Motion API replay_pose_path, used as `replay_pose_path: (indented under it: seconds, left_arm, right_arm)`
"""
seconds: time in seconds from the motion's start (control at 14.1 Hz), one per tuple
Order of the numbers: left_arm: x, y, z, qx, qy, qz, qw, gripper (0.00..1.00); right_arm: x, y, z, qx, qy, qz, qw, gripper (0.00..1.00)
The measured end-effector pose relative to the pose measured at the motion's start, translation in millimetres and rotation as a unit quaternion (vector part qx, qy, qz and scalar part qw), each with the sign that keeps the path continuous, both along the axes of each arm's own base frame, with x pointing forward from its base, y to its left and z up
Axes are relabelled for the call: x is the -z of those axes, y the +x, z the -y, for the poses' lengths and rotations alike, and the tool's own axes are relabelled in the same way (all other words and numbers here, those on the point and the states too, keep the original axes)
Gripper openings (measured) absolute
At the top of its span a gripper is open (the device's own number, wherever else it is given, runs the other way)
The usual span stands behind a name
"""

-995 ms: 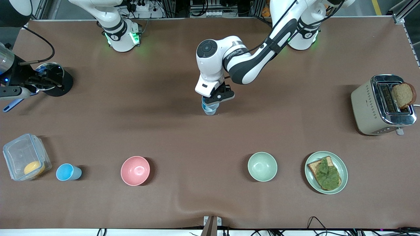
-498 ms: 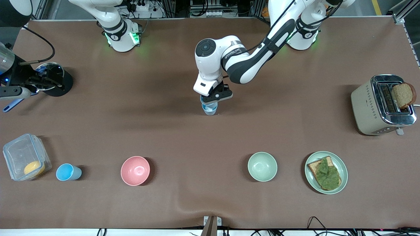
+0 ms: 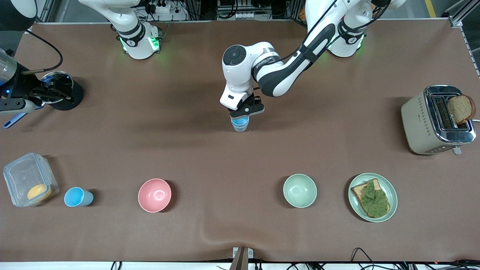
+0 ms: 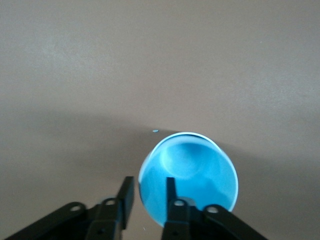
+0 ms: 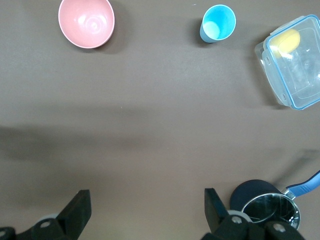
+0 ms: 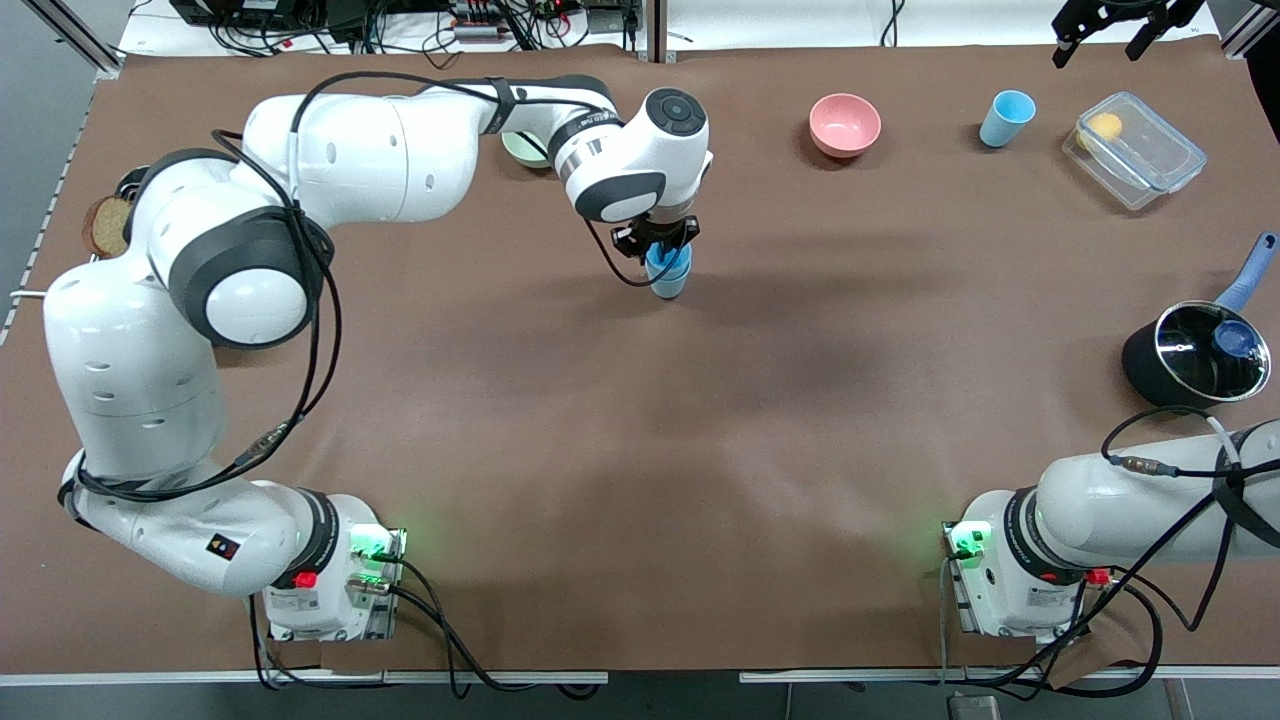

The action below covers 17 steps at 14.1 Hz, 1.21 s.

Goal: Stack blue cups with both arms

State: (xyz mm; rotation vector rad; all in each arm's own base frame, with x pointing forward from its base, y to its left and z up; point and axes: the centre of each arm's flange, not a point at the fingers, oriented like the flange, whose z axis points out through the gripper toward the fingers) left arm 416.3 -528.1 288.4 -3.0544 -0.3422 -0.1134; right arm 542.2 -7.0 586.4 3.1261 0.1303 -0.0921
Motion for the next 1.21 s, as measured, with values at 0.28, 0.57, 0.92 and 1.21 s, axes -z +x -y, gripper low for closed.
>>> replay_pose_path:
  seconds: [0.28,0.57,0.92,1.21]
  left_arm:
    - [-17.9,9.2,3.1,0.000,-0.011,0.020,1.000,0.80]
    - [-63.2,51.9,-19.2,-0.008,-0.026,0.061,0.998,1.00]
    - [-136.7,154.5,-137.5,-0.013,-0.020,0.086,0.996,1.00]
    - [-182.4,192.0,-244.4,0.047,-0.004,0.040,0.998,1.00]
  right_arm:
    - [0.1,0.0,0.0,0.000,0.000,0.000,1.000,1.00]
    - [0.1,0.0,-0.2,0.000,0.000,0.000,1.000,1.00]
    - [0.2,-0.1,-0.3,0.000,0.000,0.000,1.000,1.00]
    - [0.5,-0.2,-0.3,0.000,0.000,-0.001,1.000,1.00]
